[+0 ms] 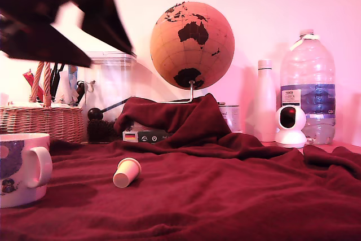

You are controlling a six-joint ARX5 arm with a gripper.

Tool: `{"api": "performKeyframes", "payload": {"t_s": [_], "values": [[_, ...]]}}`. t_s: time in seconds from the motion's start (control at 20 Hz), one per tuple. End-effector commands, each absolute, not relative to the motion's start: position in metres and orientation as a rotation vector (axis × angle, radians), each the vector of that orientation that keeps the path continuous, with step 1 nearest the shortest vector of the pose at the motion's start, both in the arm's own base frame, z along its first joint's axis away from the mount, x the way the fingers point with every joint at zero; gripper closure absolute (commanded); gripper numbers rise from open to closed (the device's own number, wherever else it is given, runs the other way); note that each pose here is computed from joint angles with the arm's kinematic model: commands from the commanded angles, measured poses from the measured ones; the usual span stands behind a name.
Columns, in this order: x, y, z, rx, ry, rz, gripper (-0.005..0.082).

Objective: Pick up the coffee capsules on the table and drop them inside the coffee cup

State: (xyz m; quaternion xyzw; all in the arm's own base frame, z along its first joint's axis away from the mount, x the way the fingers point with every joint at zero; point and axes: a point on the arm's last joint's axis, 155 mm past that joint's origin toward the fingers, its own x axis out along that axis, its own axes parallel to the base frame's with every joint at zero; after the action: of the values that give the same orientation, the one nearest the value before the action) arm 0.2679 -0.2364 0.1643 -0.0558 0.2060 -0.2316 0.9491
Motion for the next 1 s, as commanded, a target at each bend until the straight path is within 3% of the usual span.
{"api": "performKeyframes", "payload": {"t_s": [0.0, 0.55, 0.95], "values": [[0.268, -0.237, 0.143, -0.093, 0.453, -0.463, 0.0188], [0.282, -0.261, 0.110, -0.139, 0.488, -0.471, 0.0188], [0.300, -0.255, 0.091, -0.170, 0.531, -0.470, 0.0188]]}}
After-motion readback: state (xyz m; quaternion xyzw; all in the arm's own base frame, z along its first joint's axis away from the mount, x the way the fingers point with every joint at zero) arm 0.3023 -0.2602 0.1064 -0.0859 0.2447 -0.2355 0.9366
